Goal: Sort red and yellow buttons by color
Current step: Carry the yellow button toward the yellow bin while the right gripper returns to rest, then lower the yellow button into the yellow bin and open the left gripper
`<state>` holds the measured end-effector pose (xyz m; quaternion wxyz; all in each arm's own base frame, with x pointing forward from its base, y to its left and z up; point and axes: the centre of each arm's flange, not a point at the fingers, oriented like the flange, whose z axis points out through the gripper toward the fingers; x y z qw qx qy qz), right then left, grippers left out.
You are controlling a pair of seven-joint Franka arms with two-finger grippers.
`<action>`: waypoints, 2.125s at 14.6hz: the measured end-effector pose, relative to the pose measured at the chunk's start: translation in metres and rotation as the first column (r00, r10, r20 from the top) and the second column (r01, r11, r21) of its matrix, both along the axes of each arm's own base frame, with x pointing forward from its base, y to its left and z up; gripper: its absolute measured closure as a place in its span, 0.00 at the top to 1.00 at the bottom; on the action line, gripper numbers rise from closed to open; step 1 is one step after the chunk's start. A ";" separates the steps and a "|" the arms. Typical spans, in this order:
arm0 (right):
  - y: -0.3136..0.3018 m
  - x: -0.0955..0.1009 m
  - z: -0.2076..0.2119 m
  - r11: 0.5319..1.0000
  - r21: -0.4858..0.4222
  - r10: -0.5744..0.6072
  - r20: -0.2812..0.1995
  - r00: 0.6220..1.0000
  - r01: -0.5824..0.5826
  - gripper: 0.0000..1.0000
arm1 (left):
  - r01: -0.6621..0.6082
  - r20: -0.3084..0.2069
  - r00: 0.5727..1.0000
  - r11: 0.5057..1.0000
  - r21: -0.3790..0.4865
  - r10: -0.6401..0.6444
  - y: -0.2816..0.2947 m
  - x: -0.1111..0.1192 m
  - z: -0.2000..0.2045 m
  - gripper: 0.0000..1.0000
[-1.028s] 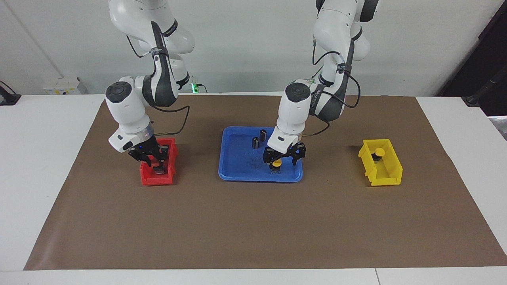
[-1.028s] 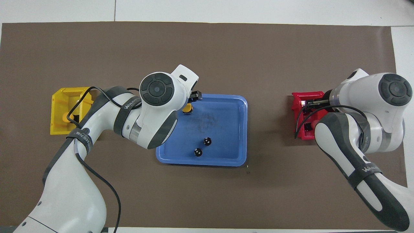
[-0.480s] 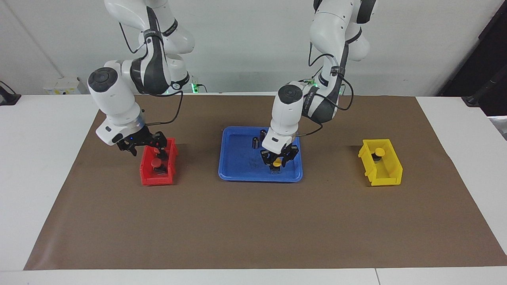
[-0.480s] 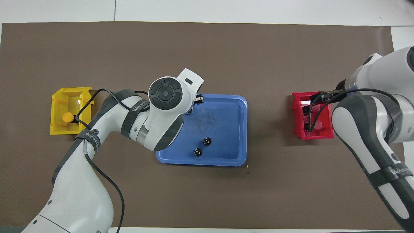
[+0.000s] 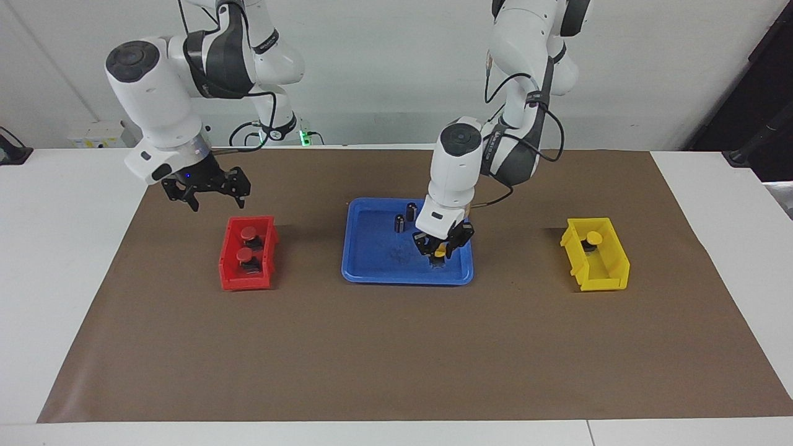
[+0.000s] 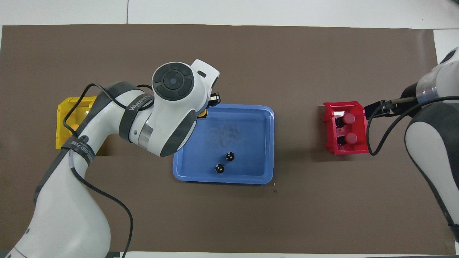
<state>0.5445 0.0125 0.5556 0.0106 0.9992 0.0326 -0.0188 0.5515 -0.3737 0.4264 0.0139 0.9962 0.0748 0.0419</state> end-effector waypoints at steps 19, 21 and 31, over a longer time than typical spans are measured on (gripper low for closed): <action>-0.038 -0.014 0.089 0.998 0.002 -0.069 -0.014 0.998 0.069 1.00 | 0.141 -0.054 0.989 0.989 0.035 -0.139 0.363 0.092 0.034 0.41; -0.039 -0.011 0.089 0.998 0.002 -0.070 -0.006 0.998 0.070 1.00 | 0.136 -0.047 0.990 0.990 0.035 -0.134 0.374 0.091 0.024 0.41; -0.041 -0.008 0.085 0.997 0.002 -0.072 -0.011 0.997 0.072 1.00 | 0.159 -0.041 0.987 0.987 0.030 -0.158 0.377 0.059 -0.034 0.41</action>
